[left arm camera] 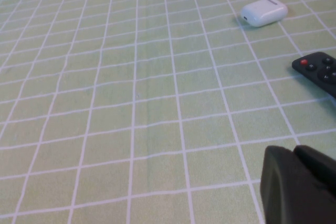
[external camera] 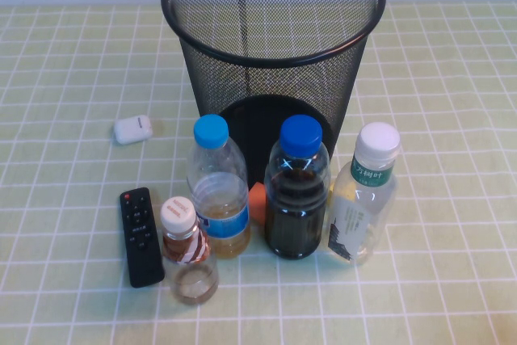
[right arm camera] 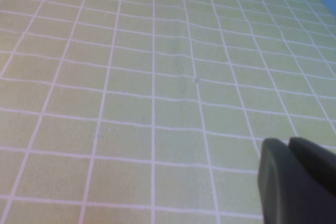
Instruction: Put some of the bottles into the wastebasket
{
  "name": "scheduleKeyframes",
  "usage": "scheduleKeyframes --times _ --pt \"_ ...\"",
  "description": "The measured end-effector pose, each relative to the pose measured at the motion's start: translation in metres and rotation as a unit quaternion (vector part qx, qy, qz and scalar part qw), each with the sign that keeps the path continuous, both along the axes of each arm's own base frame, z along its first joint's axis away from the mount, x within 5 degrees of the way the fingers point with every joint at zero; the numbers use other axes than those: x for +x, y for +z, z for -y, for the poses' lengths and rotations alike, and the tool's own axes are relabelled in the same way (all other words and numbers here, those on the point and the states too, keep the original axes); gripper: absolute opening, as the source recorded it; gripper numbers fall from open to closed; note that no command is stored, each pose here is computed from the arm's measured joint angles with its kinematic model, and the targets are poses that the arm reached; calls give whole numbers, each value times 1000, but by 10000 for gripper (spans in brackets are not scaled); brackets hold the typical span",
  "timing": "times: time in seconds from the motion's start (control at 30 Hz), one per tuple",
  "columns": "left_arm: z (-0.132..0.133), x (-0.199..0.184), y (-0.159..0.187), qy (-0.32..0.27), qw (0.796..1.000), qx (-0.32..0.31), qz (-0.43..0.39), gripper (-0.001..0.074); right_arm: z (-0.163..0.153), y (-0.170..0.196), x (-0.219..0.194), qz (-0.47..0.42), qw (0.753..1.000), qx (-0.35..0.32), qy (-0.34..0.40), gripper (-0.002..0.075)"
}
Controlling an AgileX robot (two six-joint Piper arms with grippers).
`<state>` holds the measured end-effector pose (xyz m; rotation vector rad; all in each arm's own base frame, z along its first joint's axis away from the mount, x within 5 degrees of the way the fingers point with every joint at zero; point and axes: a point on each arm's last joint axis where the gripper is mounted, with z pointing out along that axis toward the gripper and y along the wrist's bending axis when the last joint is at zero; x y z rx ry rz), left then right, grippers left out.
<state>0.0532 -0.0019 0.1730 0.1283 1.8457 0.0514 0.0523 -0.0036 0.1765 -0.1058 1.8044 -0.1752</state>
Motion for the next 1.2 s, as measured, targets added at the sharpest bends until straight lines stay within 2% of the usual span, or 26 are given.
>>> scheduleKeyframes --times 0.77,1.07,1.2 --pt "0 0 0 0 1000 0 0 -4 0 0 0 0 1000 0 0 -7" --pt "-7 0 0 8 994 108 -2 -4 0 0 0 0 1000 0 0 -7" --pt "-8 0 0 9 992 126 -1 -4 0 0 0 0 1000 0 0 -7"
